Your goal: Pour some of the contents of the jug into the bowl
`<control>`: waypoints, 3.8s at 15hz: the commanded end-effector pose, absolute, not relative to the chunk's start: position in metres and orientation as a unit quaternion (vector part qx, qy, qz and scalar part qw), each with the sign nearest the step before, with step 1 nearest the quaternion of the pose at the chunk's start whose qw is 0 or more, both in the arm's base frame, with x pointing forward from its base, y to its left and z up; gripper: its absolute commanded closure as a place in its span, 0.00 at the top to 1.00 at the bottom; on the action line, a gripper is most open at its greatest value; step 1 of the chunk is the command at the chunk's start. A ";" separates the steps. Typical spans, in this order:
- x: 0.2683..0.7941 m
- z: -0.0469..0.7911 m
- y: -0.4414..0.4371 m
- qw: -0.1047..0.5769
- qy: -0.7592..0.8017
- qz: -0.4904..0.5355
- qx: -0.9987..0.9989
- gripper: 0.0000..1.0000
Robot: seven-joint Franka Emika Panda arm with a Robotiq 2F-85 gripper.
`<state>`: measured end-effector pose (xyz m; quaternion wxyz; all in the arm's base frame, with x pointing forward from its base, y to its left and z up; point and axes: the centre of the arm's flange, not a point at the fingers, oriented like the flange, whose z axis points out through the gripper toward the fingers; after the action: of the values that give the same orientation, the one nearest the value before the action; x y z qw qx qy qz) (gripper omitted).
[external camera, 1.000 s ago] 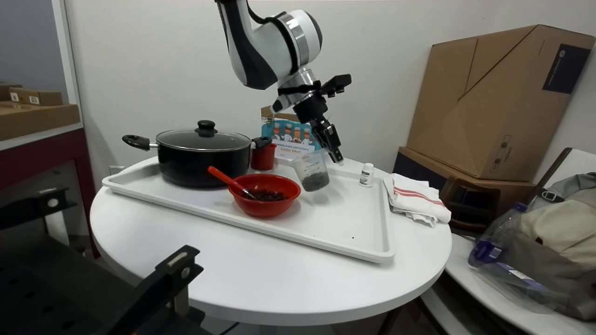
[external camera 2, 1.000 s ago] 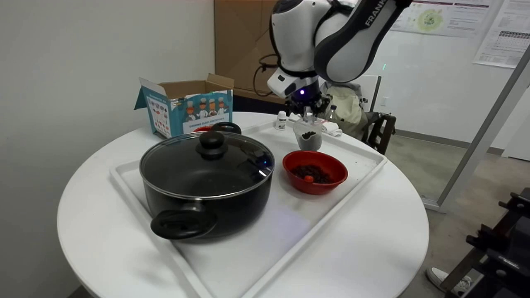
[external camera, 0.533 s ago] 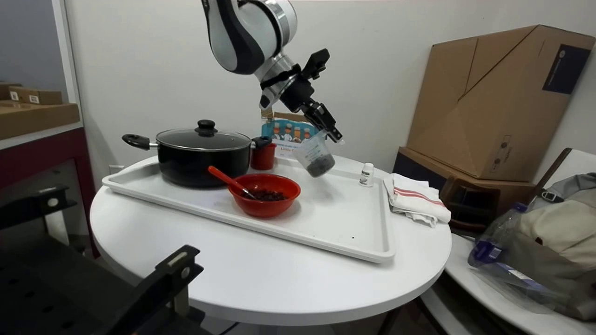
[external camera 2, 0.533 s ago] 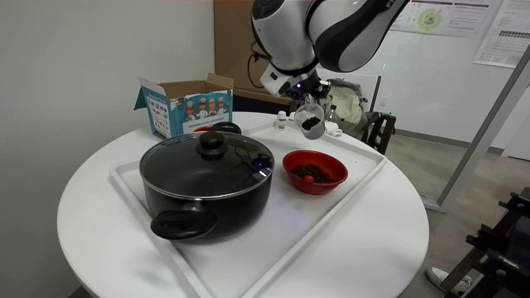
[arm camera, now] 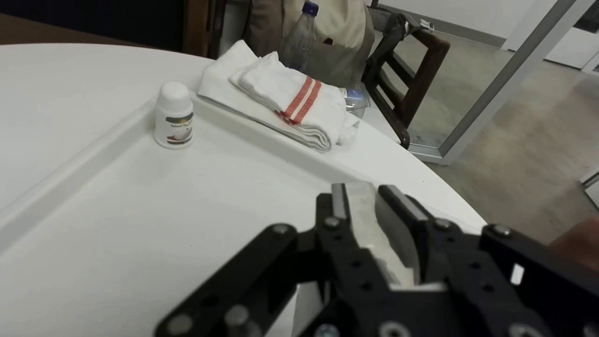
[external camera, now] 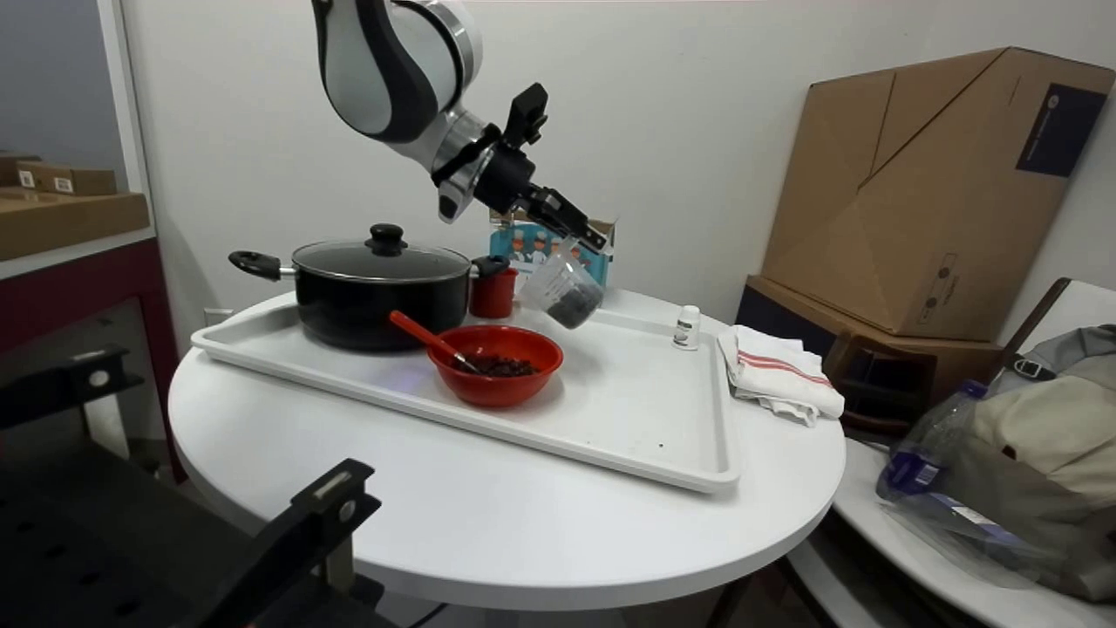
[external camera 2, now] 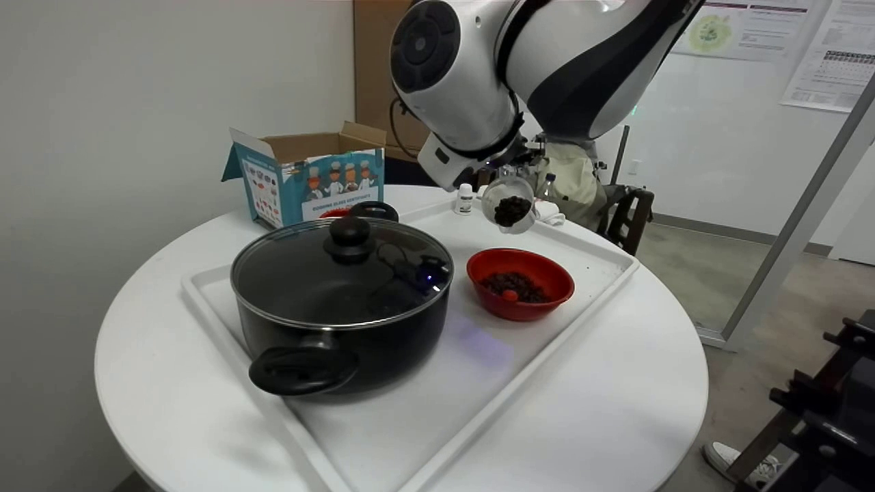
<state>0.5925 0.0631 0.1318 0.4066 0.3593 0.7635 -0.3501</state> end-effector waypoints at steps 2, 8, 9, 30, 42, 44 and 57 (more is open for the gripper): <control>0.566 0.136 0.072 0.466 0.733 -0.350 0.349 0.06; 0.545 0.127 0.073 0.534 0.700 -0.357 0.312 0.06; 0.541 0.127 0.073 0.541 0.696 -0.358 0.308 0.06; 0.485 0.123 0.072 0.683 0.607 -0.352 0.203 0.06; 0.481 0.122 0.067 0.711 0.574 -0.366 0.178 0.06; 0.482 0.123 0.066 0.716 0.566 -0.371 0.172 0.06; 0.495 0.117 0.060 0.669 0.598 -0.393 0.200 0.06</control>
<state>0.4849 0.0623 0.1147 0.6971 0.1809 0.5777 -0.3841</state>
